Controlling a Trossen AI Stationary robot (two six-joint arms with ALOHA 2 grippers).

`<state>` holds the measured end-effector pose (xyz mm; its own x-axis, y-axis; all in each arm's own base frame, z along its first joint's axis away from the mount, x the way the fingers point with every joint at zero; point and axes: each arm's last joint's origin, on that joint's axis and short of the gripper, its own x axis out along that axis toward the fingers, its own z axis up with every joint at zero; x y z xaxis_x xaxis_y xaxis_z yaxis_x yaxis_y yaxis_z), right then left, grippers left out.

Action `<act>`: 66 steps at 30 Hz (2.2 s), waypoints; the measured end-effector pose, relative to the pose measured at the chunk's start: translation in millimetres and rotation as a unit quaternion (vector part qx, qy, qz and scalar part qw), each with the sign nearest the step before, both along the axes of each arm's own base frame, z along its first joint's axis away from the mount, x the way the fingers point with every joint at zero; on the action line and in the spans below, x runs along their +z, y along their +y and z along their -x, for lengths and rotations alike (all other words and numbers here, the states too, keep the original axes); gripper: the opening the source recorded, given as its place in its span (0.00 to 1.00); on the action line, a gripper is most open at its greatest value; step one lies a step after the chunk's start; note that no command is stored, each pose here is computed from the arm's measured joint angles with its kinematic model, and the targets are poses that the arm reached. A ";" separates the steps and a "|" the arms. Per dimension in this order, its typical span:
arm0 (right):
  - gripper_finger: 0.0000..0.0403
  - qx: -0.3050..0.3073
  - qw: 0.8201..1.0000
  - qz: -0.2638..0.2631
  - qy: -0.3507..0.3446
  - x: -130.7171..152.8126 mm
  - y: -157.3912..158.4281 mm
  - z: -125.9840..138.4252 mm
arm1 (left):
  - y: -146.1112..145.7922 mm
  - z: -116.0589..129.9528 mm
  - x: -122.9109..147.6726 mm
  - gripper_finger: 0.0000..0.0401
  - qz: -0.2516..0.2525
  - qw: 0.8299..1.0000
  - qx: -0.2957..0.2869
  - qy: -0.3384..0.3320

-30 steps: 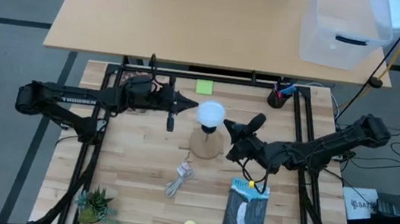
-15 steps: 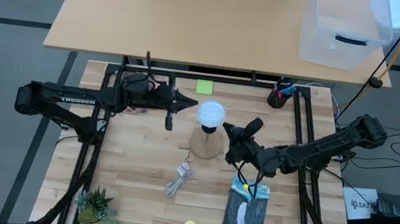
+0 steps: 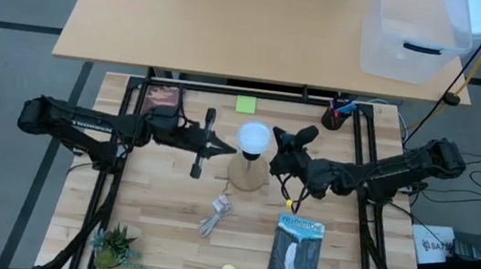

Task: Screw lightbulb
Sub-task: Insert the lightbulb into the lamp

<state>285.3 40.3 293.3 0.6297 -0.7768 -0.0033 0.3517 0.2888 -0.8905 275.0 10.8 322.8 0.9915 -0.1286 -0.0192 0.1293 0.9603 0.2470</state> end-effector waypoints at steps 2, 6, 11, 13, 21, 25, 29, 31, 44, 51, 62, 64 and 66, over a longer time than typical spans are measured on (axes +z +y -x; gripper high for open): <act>0.00 0.002 1.000 0.010 -0.001 3.2 -2.3 -0.5 | 1.6 -0.7 -0.5 0.00 0.001 1.000 0.014 0.000; 0.00 0.018 1.000 0.023 -0.008 8.0 -1.8 -0.9 | 7.5 -1.7 -2.9 0.00 0.010 0.999 0.031 0.009; 0.00 0.025 0.999 0.017 -0.008 6.5 1.6 -0.6 | 14.5 -1.1 -4.1 0.00 0.018 0.999 0.045 0.015; 0.00 0.027 0.999 0.012 -0.012 6.2 5.1 0.2 | 17.7 -0.8 -5.4 0.00 0.020 0.998 0.050 0.022; 0.00 0.028 0.999 -0.004 -0.028 6.0 15.8 3.3 | 32.7 1.7 -6.5 0.00 0.019 0.997 0.076 0.028; 0.00 0.047 0.998 -0.014 -0.039 5.8 23.7 4.9 | 40.6 3.0 -7.1 0.00 0.020 0.995 0.093 0.031; 0.00 0.094 0.994 -0.030 -0.043 3.3 33.0 5.2 | 46.0 3.6 -7.4 0.00 0.020 0.994 0.105 0.030; 0.00 0.115 0.992 -0.036 -0.047 2.7 36.9 5.3 | 47.5 3.9 -7.2 0.00 0.021 0.994 0.105 0.029; 0.00 0.125 0.987 -0.078 -0.058 -3.8 45.6 8.0 | 51.2 5.6 -2.0 0.00 0.032 0.991 0.133 0.007; 0.00 0.065 0.994 -0.073 -0.056 -5.4 27.1 4.4 | 30.1 16.1 15.6 0.00 0.024 0.996 0.078 -0.034; 0.00 0.014 0.996 -0.044 -0.075 5.5 -5.2 -0.9 | 0.7 4.7 4.0 0.00 0.017 1.000 0.005 -0.002; 0.00 0.012 0.997 -0.034 -0.073 7.8 -7.2 -1.1 | 0.8 3.0 2.5 0.00 0.017 1.000 0.013 0.000; 0.00 0.013 0.997 -0.023 -0.066 9.0 -7.3 -1.0 | 1.7 1.0 0.4 0.00 0.020 0.999 0.027 0.003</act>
<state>286.3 33.0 302.3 0.6471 -0.7611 0.0452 0.4567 0.3395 -0.8223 274.0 12.5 323.3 0.9968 -0.0763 -0.0219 0.0792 0.9751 0.2070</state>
